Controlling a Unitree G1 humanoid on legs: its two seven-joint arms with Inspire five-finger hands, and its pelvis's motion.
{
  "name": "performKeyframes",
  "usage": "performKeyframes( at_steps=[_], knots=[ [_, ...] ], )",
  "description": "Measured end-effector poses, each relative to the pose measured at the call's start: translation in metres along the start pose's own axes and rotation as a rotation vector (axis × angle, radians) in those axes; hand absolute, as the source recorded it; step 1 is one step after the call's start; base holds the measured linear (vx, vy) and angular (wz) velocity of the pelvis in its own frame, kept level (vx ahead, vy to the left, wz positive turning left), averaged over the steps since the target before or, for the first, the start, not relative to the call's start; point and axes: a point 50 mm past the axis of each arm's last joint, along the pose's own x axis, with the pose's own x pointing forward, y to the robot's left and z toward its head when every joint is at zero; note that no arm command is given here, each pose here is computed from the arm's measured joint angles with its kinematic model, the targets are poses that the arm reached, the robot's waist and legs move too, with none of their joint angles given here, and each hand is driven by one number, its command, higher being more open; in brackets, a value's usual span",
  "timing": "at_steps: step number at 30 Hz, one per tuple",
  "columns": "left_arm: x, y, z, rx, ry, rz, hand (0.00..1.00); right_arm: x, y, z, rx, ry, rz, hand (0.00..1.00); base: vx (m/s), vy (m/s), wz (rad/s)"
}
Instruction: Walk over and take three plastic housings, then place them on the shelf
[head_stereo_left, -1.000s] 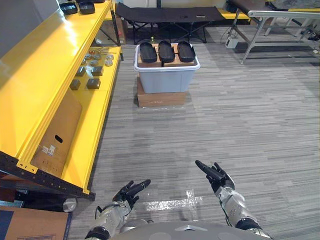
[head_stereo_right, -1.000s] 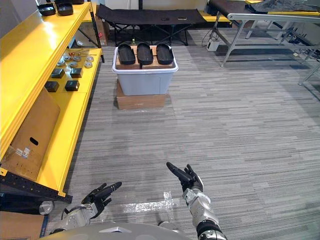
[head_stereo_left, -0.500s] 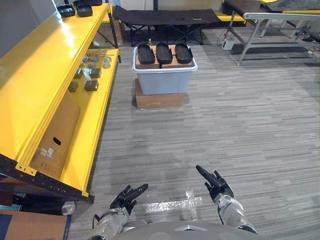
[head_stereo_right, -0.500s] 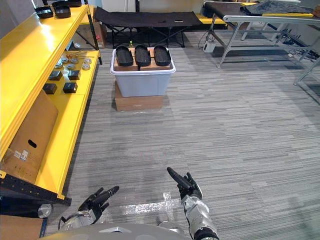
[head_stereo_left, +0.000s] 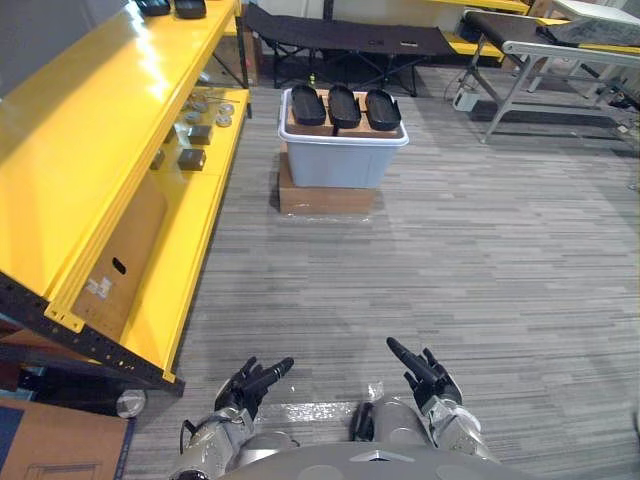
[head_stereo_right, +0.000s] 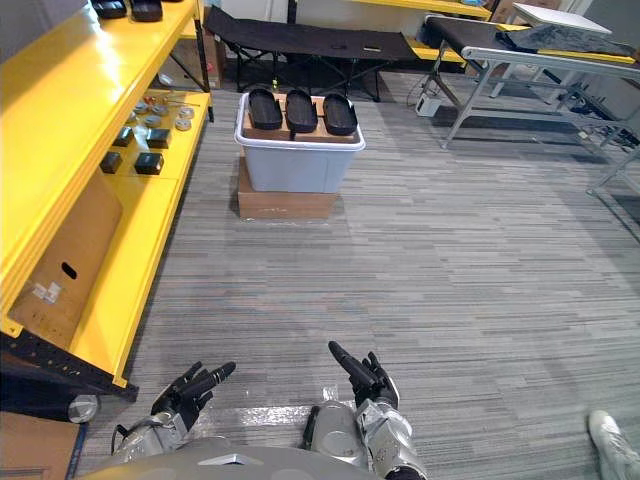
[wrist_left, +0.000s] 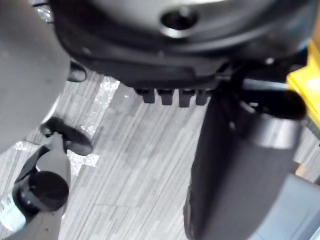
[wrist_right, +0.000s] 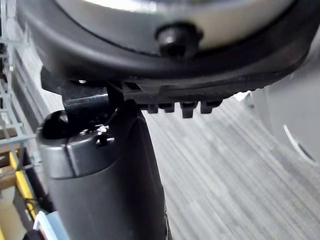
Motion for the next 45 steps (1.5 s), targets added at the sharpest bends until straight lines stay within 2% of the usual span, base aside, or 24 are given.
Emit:
performKeyframes(
  at_steps=[4, 10, 12, 20, 26, 31, 37, 40, 42, 45],
  knots=[
    [0.0, -0.002, -0.003, 0.007, 0.009, 0.013, 1.0, -0.01, -0.016, -0.014, -0.065, 0.035, -0.043, 1.0, 0.33, -0.122, 0.09],
    [0.002, -0.001, -0.012, -0.071, 0.037, 0.056, 1.0, -0.005, -0.022, 0.01, -0.104, -0.039, -0.056, 1.0, 0.49, -0.234, 0.2],
    [0.004, -0.003, -0.004, -0.082, 0.004, 0.045, 1.0, -0.005, -0.025, 0.012, -0.113, -0.04, -0.065, 1.0, 0.48, -0.219, 0.2],
    [0.006, -0.025, 0.006, -0.12, -0.074, -0.053, 1.0, 0.011, 0.007, 0.048, -0.154, -0.162, 0.016, 1.0, 0.31, 0.026, -0.61],
    [0.007, -0.011, 0.016, -0.097, -0.082, 0.003, 1.0, 0.008, 0.002, 0.033, -0.184, -0.082, 0.015, 1.0, 0.37, 0.157, -0.32],
    [-0.001, 0.009, 0.004, -0.113, -0.053, 0.093, 1.0, 0.006, 0.004, 0.008, -0.195, 0.021, 0.045, 1.0, 0.49, 0.081, 0.1],
    [0.002, 0.005, 0.003, -0.173, -0.049, 0.104, 1.0, 0.009, 0.015, 0.014, -0.17, -0.014, 0.097, 1.0, 0.35, -0.116, 0.24],
    [-0.006, 0.019, -0.008, -0.243, -0.044, 0.166, 1.0, 0.004, 0.009, 0.003, -0.143, -0.005, 0.082, 1.0, 0.31, -0.35, 0.45],
    [-0.008, 0.016, -0.017, -0.277, -0.04, 0.182, 1.0, 0.001, -0.001, 0.003, -0.12, -0.014, 0.04, 1.0, 0.38, -0.438, 0.86],
    [-0.005, 0.006, -0.012, -0.304, -0.099, 0.147, 1.0, -0.006, -0.022, 0.002, -0.089, -0.018, -0.051, 1.0, 0.26, -0.276, 0.95]
  ],
)
